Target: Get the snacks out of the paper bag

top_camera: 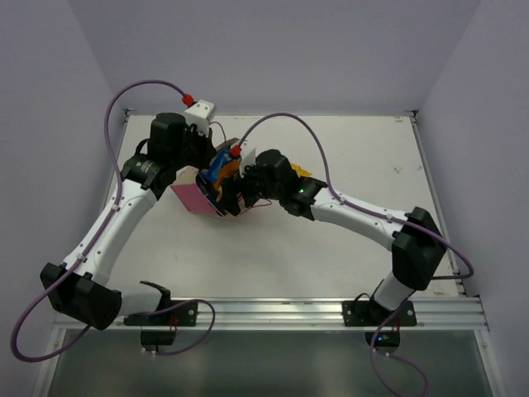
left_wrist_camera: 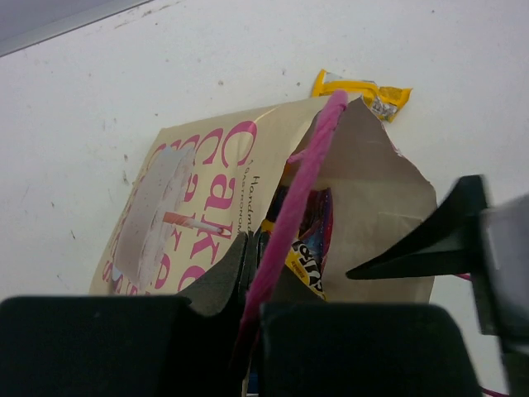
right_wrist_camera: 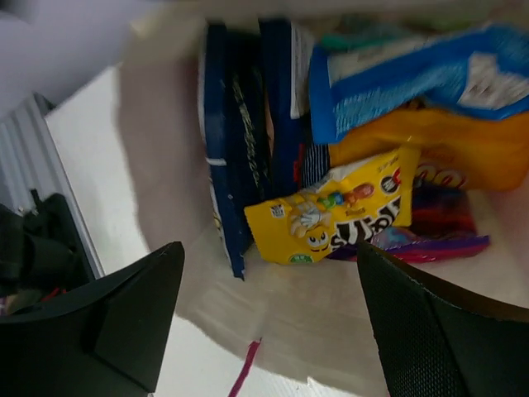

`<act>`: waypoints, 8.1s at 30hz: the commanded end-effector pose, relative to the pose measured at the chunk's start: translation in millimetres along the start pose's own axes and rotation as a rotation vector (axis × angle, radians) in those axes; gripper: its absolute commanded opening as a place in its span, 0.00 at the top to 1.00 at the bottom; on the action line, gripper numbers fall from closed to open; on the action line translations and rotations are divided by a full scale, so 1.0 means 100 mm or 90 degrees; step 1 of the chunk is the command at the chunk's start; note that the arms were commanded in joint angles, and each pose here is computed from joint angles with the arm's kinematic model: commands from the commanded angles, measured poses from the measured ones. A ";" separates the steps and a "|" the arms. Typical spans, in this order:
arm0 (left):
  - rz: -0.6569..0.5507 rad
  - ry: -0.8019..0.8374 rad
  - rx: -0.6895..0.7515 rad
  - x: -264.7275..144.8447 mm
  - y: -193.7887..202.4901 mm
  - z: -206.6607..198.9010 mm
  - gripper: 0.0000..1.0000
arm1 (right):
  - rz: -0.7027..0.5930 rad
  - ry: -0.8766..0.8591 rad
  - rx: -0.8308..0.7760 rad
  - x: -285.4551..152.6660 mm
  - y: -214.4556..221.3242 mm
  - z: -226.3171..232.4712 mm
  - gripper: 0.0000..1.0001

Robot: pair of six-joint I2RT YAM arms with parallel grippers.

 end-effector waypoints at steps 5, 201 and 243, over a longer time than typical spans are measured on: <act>-0.010 0.013 -0.012 -0.04 0.01 -0.06 1.00 | 0.047 0.009 0.016 0.47 0.22 -0.01 0.11; -0.033 -0.017 -0.061 -0.24 -0.07 -0.05 1.00 | -0.182 0.106 0.365 0.29 -0.43 -0.23 0.40; -0.003 -0.046 -0.034 -0.19 0.13 0.04 1.00 | -0.190 0.139 0.202 -1.09 -0.47 -0.33 1.00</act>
Point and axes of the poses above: each gripper's point midway between its finger pads, its own x axis out along the fingers, its own z axis along the line the jaws close on, y = z × x, the point moved 3 cm from there along -x, back along the fingers, and after that the axes turned 5 degrees about x, right-handed, at the moved point
